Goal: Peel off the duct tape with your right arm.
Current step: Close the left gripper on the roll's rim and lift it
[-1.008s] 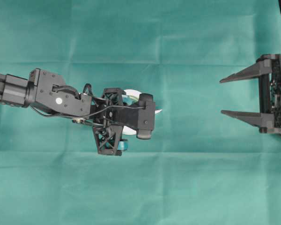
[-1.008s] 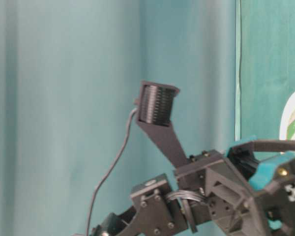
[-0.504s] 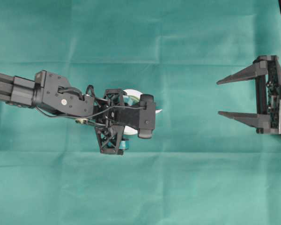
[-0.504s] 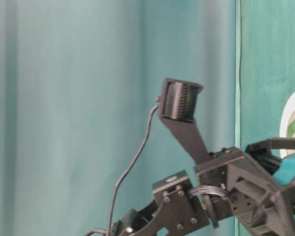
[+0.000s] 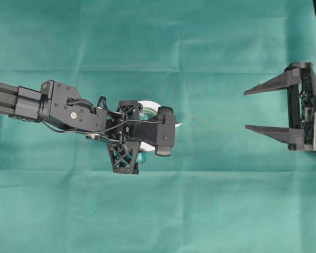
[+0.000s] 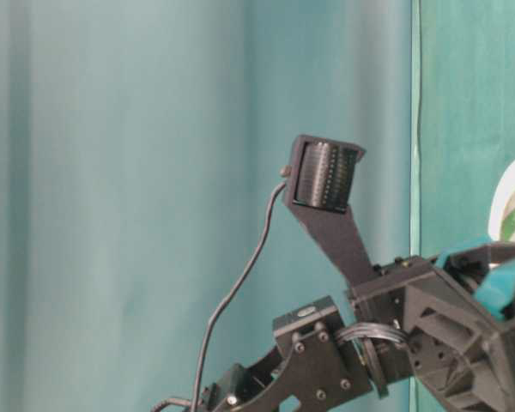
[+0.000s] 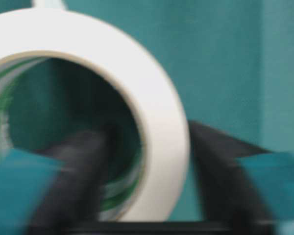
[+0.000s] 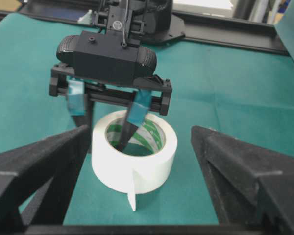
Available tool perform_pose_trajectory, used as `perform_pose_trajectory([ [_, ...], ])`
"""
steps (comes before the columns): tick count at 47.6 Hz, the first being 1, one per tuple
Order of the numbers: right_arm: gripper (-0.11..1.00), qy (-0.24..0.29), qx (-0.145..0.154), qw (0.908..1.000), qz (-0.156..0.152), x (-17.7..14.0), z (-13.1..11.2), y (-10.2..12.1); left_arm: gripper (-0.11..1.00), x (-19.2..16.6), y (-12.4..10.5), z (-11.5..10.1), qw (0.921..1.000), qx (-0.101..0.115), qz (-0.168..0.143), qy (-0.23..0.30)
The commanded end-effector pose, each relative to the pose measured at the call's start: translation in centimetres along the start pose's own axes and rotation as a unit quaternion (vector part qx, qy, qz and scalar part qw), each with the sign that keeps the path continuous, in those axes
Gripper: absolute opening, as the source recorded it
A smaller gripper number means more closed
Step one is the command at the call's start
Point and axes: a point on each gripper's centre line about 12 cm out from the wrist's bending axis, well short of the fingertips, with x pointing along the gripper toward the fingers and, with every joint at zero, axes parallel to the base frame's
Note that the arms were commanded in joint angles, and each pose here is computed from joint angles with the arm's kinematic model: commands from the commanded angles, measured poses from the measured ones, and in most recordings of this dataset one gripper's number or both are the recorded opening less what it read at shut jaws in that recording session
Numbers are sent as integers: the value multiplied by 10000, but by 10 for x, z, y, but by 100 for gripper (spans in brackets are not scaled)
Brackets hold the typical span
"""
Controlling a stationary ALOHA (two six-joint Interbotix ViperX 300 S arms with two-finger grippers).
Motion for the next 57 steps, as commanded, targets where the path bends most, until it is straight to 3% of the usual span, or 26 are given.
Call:
perform_pose_trajectory([
  [1, 72, -69, 8, 10000, 13, 2, 3, 0, 39, -9, -4, 9, 9999, 49, -29, -160],
  [7, 72, -76, 8, 10000, 14, 1, 3, 0, 20, -14, -7, 12, 9997, 159, -42, -176],
  [20, 72, -76, 8, 10000, 14, 1, 3, 0, 20, -32, -12, 24, 9994, 253, -73, -244],
  [39, 72, 40, 22, 10000, 41, 5, -1, 2, 20, -98, -17, 64, 9980, 305, -112, -535],
  [57, 72, 117, 22, 9999, 48, 11, -6, 2, 20, -146, -18, 77, 9972, 445, -111, -598],
])
